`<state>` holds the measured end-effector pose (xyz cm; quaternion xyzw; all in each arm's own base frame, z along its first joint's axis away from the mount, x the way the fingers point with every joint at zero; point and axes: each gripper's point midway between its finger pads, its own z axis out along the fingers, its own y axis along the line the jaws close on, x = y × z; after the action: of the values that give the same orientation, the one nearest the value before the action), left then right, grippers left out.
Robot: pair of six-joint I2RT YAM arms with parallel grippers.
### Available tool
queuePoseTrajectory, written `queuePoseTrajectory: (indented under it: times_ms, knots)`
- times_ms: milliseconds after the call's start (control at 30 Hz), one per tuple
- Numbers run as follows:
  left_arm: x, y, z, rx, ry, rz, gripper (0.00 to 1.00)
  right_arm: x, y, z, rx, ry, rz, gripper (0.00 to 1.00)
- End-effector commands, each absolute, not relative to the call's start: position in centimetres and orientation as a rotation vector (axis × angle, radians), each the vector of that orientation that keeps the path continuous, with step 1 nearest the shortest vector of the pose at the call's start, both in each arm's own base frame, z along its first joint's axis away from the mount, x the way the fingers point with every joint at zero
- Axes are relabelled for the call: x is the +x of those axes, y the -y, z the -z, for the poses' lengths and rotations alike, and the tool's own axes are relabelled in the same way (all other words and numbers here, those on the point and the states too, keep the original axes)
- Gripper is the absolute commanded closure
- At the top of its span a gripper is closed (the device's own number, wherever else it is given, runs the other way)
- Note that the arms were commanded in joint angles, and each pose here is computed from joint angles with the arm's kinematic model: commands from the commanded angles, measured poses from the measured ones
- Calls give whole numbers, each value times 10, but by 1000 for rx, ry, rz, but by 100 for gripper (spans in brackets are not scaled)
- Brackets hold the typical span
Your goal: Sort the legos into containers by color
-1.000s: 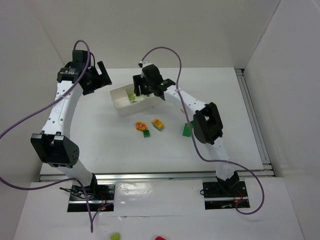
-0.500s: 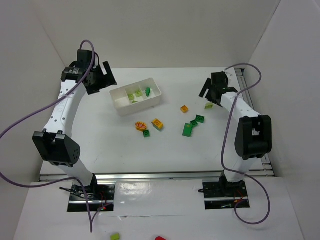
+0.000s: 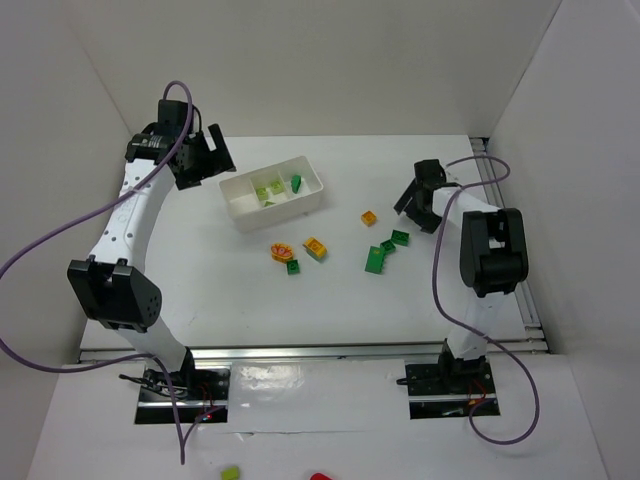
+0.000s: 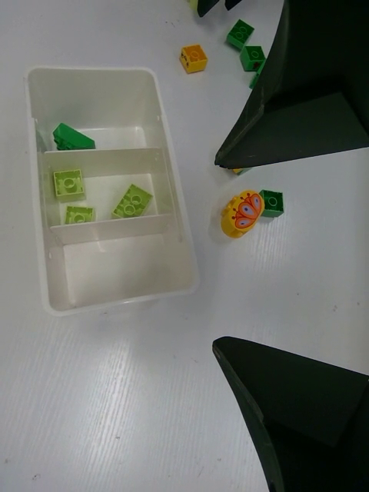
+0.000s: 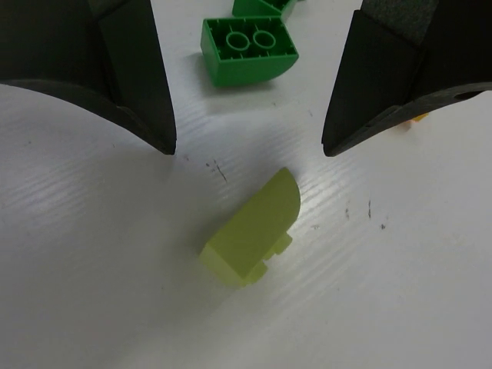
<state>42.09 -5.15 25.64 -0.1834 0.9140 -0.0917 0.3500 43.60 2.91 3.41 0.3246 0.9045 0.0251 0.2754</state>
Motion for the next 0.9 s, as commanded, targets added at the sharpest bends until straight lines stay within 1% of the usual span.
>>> queuePoseTrajectory:
  times_ms: [0,100,133,167,267,300,367,400,500,533,567,633,667,700,733,800,867]
  knots:
    - [423,51,-269,-440,-2328,234,0,476,-20,-55,870,-2284,-68,17]
    - [423,51,-269,-440,-2328,234,0,489,-20,-51,839,-2301,-53,22]
    - [423,49,-269,-445,-2326,221,0,493,-18,-41,827,-2317,-28,24]
    - [422,49,-273,-443,-2316,224,0,498,-18,-43,827,-2317,-28,27]
    - [419,47,-268,-450,-2331,208,0,506,-16,-44,799,-2307,15,32]
    - [418,47,-272,-449,-2322,211,0,505,-14,-40,803,-2310,31,37]
    - [417,47,-268,-450,-2331,208,0,509,-13,-43,791,-2307,45,43]
    - [417,47,-268,-450,-2331,208,0,508,-13,-38,789,-2309,77,51]
    - [417,45,-268,-444,-2331,193,0,509,-14,-40,759,-2318,113,67]
    - [417,45,-268,-444,-2331,193,0,509,-18,-40,750,-2317,121,79]
    - [417,45,-268,-444,-2331,193,0,508,-15,-49,737,-2308,138,85]
    - [416,43,-270,-448,-2328,183,0,506,-33,-60,663,-2311,136,94]
    - [416,43,-270,-448,-2328,183,0,506,-42,-77,628,-2289,116,100]
    - [416,43,-270,-448,-2328,183,0,506,-53,-86,588,-2281,100,100]
    - [416,42,-270,-452,-2326,170,0,505,-83,-99,502,-2273,40,100]
    - [417,39,-274,-457,-2313,159,0,506,-121,-137,367,-2206,-58,100]
    - [418,38,-274,-461,-2311,148,0,498,-181,-162,206,-2179,-211,100]
